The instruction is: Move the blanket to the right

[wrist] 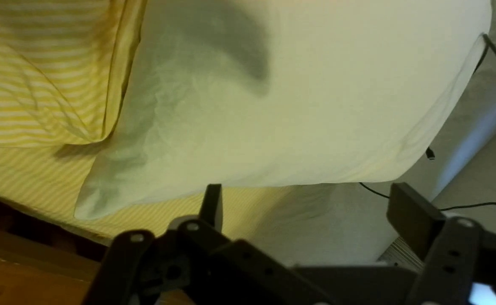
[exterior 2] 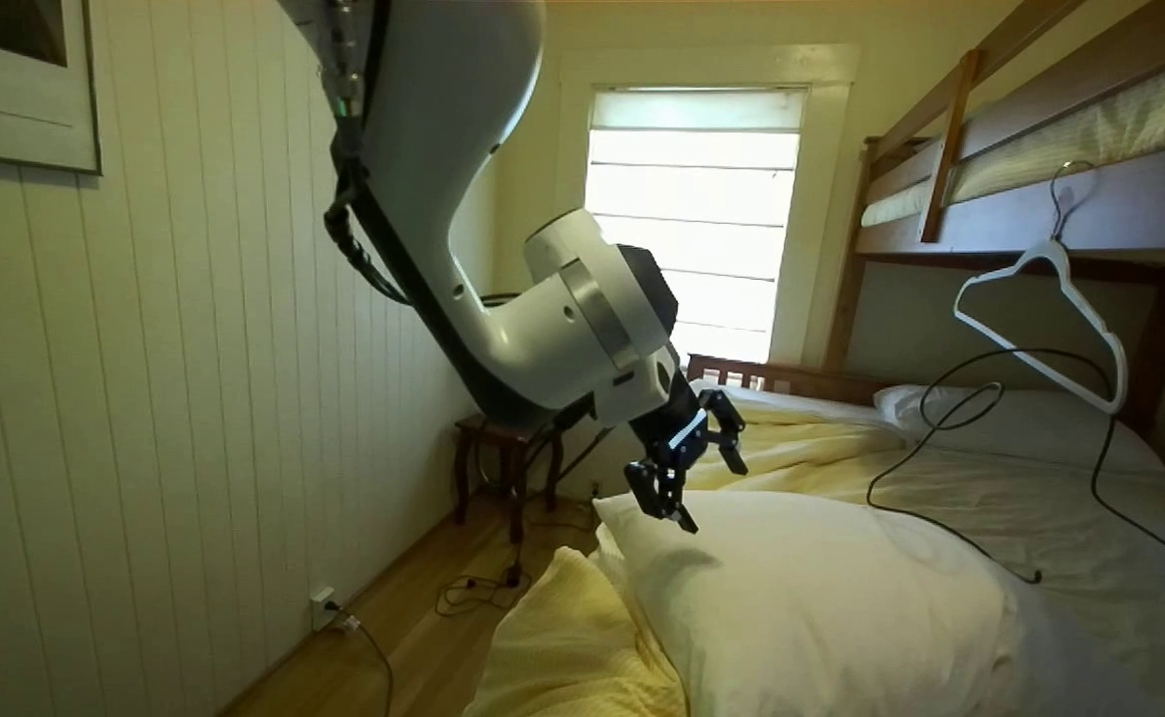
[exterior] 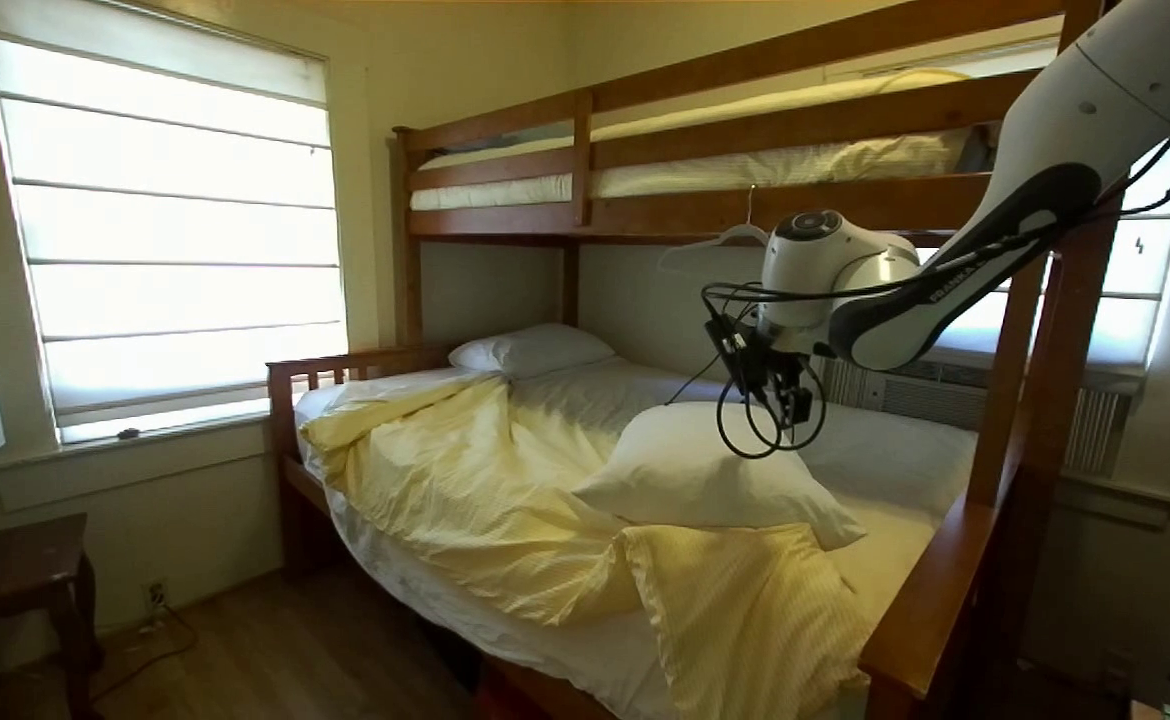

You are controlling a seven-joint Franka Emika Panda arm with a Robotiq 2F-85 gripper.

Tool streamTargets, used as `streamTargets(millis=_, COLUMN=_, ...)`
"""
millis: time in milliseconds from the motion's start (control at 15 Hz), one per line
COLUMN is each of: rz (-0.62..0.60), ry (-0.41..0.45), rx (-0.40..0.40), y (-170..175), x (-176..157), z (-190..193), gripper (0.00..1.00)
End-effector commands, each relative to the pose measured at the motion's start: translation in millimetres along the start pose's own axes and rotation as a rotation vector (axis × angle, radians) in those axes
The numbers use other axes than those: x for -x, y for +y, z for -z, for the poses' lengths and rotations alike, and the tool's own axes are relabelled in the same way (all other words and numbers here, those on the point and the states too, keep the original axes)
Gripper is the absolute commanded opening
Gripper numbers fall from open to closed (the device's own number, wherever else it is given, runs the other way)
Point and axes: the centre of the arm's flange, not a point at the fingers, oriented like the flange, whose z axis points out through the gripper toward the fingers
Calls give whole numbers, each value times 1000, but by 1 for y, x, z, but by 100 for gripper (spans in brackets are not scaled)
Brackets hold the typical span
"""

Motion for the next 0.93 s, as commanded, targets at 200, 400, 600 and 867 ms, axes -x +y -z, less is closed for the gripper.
streamTargets(millis=200, rz=-134, ry=6, rx=-5, y=-2, x=81, z=-14, gripper=100)
streamTargets(millis=400, rz=-174, ry=35, rx=-1, y=-27, x=113, z=-22, gripper=100)
streamTargets(millis=600, rz=-169, ry=67, rx=33, y=-43, x=134, z=-41, gripper=100)
streamTargets(millis=867, rz=-126, ry=101, rx=46, y=-34, x=177, z=-62, gripper=100)
